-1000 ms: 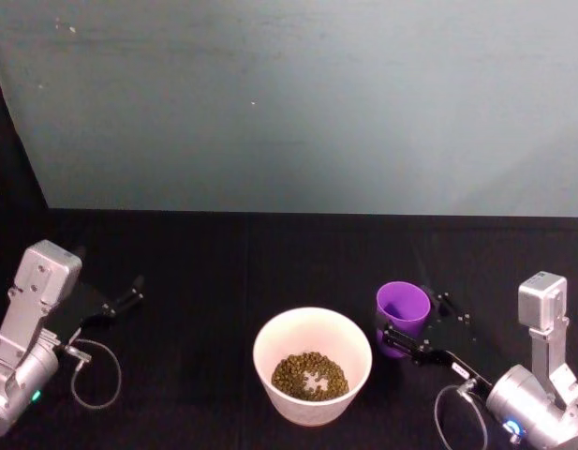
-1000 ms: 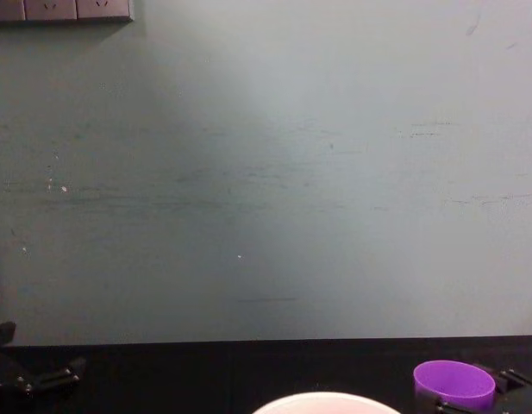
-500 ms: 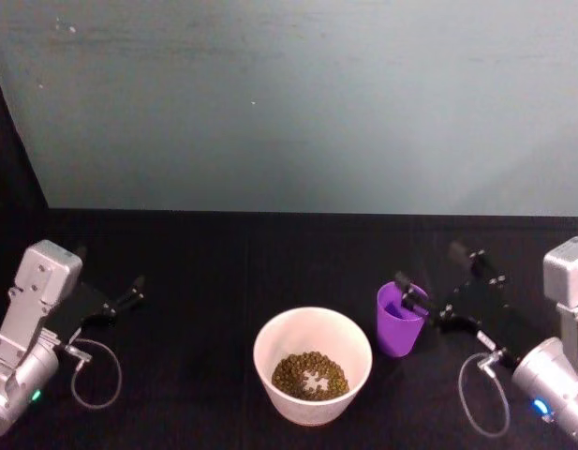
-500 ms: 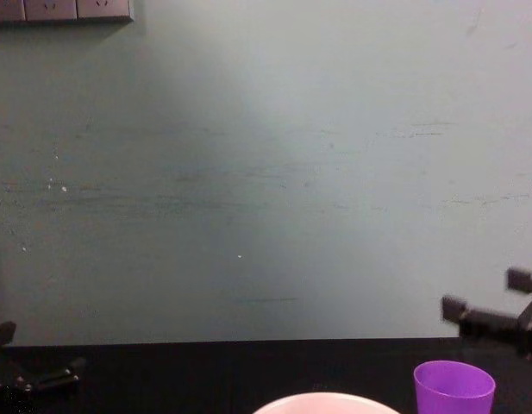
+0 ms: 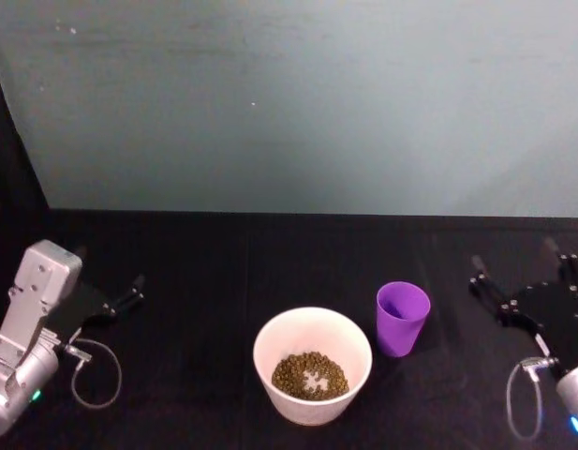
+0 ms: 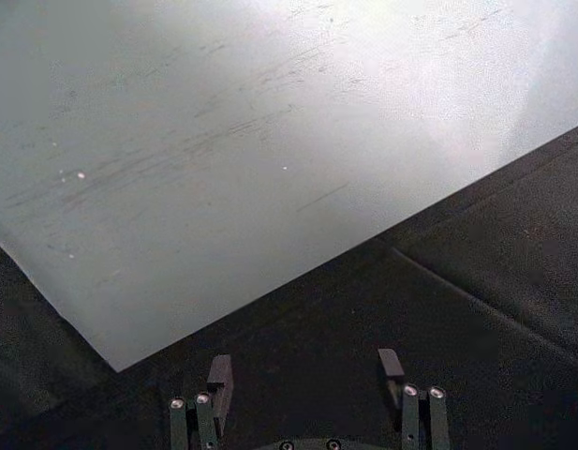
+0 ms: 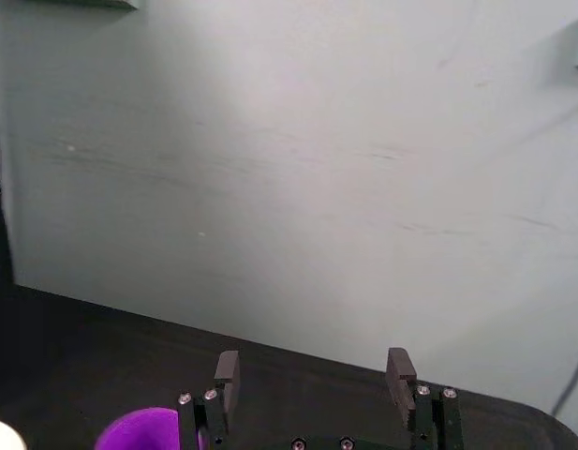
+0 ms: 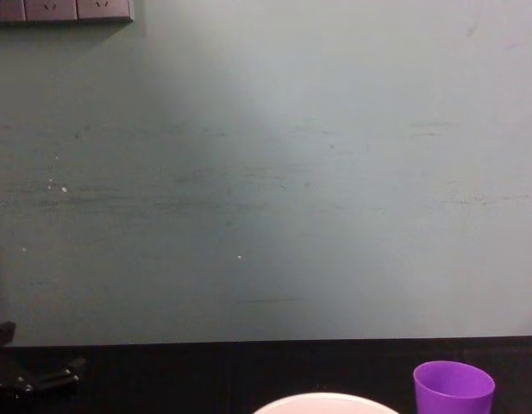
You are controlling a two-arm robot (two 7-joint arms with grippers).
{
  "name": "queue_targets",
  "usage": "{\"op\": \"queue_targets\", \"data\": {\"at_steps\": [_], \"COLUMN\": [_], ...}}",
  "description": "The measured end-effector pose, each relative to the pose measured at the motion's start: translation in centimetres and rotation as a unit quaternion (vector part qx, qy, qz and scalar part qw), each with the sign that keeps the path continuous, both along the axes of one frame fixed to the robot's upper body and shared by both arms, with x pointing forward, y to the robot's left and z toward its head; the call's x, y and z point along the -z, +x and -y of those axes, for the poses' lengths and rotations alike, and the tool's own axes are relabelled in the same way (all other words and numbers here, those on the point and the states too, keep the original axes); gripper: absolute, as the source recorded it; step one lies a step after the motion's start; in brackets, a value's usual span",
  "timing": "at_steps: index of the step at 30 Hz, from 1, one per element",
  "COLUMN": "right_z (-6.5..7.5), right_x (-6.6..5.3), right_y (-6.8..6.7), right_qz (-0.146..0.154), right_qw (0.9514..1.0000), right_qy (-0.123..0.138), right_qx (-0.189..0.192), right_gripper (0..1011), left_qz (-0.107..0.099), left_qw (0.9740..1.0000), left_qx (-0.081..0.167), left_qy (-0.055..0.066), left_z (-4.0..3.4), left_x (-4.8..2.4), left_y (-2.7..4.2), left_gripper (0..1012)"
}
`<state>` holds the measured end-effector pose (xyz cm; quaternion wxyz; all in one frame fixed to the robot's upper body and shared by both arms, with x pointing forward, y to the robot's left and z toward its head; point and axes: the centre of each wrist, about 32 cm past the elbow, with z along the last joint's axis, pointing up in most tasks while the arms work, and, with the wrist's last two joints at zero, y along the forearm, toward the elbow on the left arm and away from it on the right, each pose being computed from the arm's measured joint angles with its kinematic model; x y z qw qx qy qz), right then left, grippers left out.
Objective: Pick up the cup and pour the mung beans from the cup into the bowl.
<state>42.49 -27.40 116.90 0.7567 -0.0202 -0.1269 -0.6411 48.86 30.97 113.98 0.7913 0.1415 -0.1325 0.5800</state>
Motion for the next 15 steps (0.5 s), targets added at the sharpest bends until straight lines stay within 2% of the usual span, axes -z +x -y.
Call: {"op": "queue_targets", "data": {"at_steps": [9,15], "right_z": [1.9,2.3], "right_x": [2.2,2.8], "right_y": [-0.2,0.1], "right_qz": [-0.010,-0.016], "right_qw": [0.9999,0.9998], "right_qy": [0.003,0.012], "right_qx": [0.012,0.009], "right_gripper": [1002,1002], "left_qz": [0.000,0.000], "left_qw": [1.0000,1.0000], "left_qx": [0.000,0.000], "left_qy": [0.000,0.000], "left_z": [0.00,0.00], "left_x": [0.00,0.00], "left_y": [0.00,0.00], "left_gripper": [1003,1004]}}
